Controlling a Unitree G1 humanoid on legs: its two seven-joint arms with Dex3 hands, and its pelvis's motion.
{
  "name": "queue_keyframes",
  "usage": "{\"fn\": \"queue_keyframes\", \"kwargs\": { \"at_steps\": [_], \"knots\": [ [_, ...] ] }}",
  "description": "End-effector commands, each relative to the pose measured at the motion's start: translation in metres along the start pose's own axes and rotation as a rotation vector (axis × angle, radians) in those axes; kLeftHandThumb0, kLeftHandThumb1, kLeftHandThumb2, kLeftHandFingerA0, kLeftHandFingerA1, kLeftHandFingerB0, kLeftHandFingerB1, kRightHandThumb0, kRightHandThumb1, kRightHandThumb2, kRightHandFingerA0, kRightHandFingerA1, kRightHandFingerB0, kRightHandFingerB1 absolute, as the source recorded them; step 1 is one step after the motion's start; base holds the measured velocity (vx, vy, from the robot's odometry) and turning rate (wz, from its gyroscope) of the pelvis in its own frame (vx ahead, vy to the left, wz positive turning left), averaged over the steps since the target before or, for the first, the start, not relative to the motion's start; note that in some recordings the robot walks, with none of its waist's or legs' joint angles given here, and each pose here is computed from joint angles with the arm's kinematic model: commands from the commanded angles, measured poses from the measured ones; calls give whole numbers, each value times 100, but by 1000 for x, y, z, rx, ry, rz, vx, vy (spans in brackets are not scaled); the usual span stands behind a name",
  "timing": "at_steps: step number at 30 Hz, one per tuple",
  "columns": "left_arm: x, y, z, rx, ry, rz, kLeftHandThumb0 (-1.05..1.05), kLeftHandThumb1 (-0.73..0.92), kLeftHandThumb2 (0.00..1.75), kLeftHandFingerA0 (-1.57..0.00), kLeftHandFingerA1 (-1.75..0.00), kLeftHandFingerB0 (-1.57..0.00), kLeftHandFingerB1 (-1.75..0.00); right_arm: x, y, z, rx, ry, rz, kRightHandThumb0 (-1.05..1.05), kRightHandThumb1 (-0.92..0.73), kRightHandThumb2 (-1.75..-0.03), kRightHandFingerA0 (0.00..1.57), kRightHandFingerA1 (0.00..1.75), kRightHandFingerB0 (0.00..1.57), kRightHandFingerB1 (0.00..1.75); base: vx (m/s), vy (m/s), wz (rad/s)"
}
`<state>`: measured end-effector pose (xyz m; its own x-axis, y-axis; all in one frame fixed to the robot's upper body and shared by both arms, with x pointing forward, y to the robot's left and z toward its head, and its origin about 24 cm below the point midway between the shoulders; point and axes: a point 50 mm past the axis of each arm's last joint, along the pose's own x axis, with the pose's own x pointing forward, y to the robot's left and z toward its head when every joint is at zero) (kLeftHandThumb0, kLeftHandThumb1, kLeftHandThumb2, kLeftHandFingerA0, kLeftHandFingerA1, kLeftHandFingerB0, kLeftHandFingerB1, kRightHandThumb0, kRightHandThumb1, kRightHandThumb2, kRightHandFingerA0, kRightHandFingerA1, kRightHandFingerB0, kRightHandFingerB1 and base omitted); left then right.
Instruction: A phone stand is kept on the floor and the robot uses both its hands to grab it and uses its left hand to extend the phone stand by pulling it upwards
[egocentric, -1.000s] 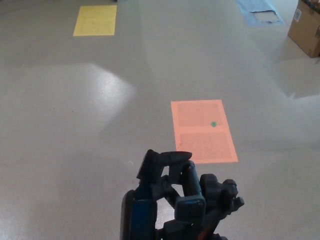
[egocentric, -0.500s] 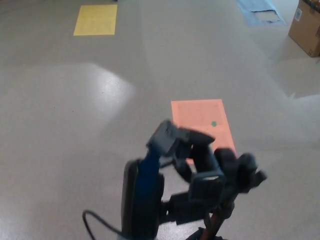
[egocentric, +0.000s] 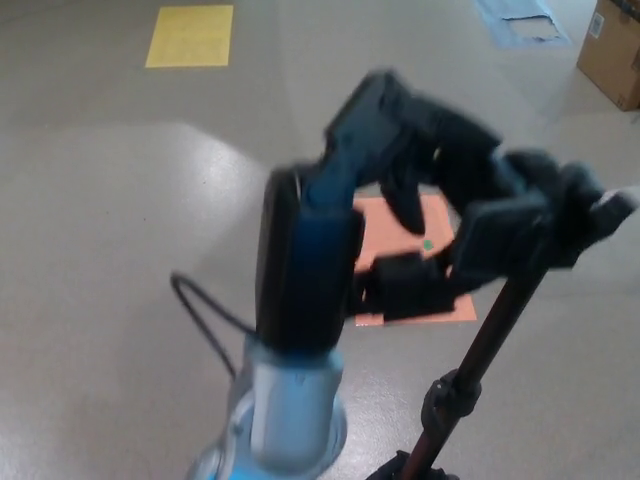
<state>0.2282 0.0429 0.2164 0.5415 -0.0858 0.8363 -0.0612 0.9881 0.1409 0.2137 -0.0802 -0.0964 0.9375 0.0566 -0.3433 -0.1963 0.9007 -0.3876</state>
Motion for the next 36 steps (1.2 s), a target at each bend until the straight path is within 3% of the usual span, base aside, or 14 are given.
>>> {"fn": "queue_keyframes", "kwargs": {
  "at_steps": [1, 2, 3, 4, 5, 10, 17, 29, 31, 34, 36],
  "knots": [
    [59, 23, 44, -81, -148, 169, -26, 62, 58, -105, -161, -77, -174, -10, 17, -8, 28, 82, 15, -16, -74, -94, 135, 175, 136, 175, 0, 0, 0],
    [67, 27, 48, -48, -180, 185, -26, 61, 58, -105, -161, -79, -173, -10, 17, -8, 26, 82, 16, -14, -72, -92, 135, 175, 135, 175, 0, 0, 0],
    [70, 28, 50, -41, -182, 190, -28, 41, 85, -129, -141, -109, -131, -10, 17, -8, 29, 87, 18, -16, -75, -93, 135, 175, 135, 175, 0, 0, 0],
    [71, 29, 50, -39, -181, 192, -28, 41, 85, -129, -141, -109, -131, -9, 17, -8, 30, 89, 19, -16, -75, -93, 135, 175, 135, 175, 0, 0, 0],
    [75, 30, 52, -41, -185, 196, -27, 62, 59, -98, -175, -77, -175, -9, 17, -7, 34, 88, 20, -16, -75, -92, 135, 175, 134, 175, 0, 0, 0],
    [98, 34, 65, -116, -235, 189, -26, 63, 59, -100, -175, -76, -175, -7, 17, -4, 32, 80, 23, -16, -75, -93, 136, 175, 135, 175, 0, 0, 0],
    [135, 45, 89, -58, -350, 205, -25, 65, 59, -98, -175, -70, -175, -6, 17, -3, 21, 78, 27, -19, -74, -91, 136, 175, 135, 175, 0, 0, 0],
    [162, 52, 111, -77, -444, 212, -24, 64, 59, -100, -174, -72, -175, -8, 16, -6, 41, 73, 38, -17, -75, -94, 137, 175, 135, 175, 0, 0, 0],
    [167, 52, 117, -57, -468, 218, -26, 63, 58, -98, -175, -84, -174, -7, 16, -5, 31, 66, 38, -15, -72, -92, 137, 175, 135, 175, 0, 0, 0],
    [168, 53, 118, -47, -476, 223, -26, 63, 58, -98, -175, -84, -174, -7, 16, -5, 32, 68, 40, -15, -72, -92, 137, 175, 135, 175, 0, 0, 0],
    [169, 53, 119, -42, -483, 222, -22, 61, 58, -104, -172, -75, -175, -7, 17, -5, 34, 63, 39, -18, -75, -93, 136, 175, 135, 175, 0, 0, 0]
  ]
}}
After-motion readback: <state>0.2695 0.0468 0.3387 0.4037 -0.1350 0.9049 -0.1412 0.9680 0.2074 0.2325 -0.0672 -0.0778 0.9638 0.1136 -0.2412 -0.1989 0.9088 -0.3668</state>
